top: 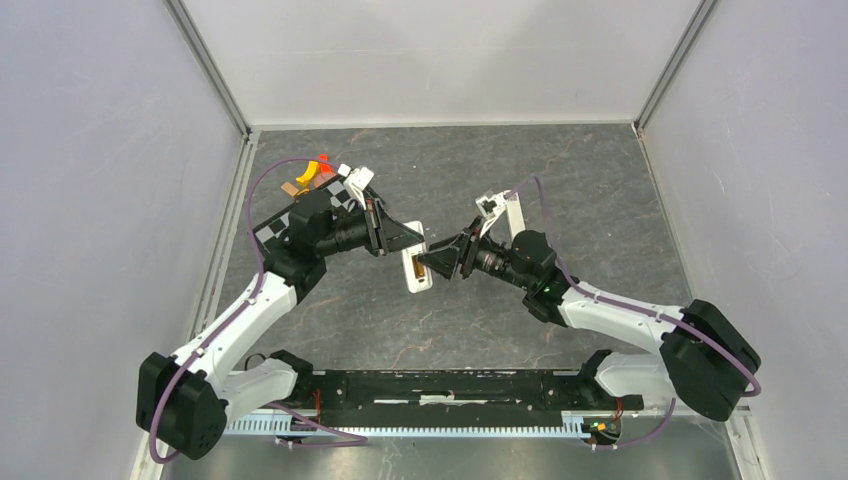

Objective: Load the batteries into the remote control

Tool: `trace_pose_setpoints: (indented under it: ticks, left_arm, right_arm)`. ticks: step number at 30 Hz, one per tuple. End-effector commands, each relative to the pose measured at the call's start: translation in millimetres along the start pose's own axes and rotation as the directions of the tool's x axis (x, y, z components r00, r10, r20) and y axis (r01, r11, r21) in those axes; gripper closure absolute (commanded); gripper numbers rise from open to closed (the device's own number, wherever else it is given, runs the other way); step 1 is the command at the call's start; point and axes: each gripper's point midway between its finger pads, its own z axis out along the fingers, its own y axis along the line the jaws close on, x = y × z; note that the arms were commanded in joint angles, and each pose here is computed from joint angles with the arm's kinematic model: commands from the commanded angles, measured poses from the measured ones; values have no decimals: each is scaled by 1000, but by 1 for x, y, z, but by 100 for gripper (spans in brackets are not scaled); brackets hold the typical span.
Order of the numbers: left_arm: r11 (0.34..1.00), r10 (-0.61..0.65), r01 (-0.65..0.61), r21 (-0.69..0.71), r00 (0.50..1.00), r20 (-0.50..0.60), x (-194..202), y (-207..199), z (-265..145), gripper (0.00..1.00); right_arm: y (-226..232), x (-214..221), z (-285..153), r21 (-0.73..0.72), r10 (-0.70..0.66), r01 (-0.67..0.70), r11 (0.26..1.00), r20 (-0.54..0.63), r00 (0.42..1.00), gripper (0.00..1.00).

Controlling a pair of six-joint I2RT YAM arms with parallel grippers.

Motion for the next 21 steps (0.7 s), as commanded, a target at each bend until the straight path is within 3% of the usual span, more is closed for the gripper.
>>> trace_pose_setpoints:
  ticks: [1, 8, 13, 16, 21]
  left_arm:
    - [995, 77, -79, 68, 997, 24, -18, -25, -4, 98]
    - [995, 92, -93, 35, 995, 32, -22, -25, -7, 98]
    - [994, 100, -99, -56, 995, 19, -21, -8, -9, 98]
    - [991, 97, -95, -94, 995, 16, -20, 0, -10, 98]
    - [977, 102, -97, -188, 995, 16, -21, 18, -14, 98]
  right_arm:
    - [-16, 1, 10, 94, -73, 77, 993, -46, 996, 40]
    - [-48, 6, 5, 276, -114, 140, 951, -109, 988, 52]
    - [-53, -1, -5, 306, -182, 208, 929, -110, 977, 56]
    - [-38, -7, -5, 245, -211, 228, 942, -96, 973, 55]
    - [-19, -13, -4, 167, -213, 222, 961, -71, 975, 43]
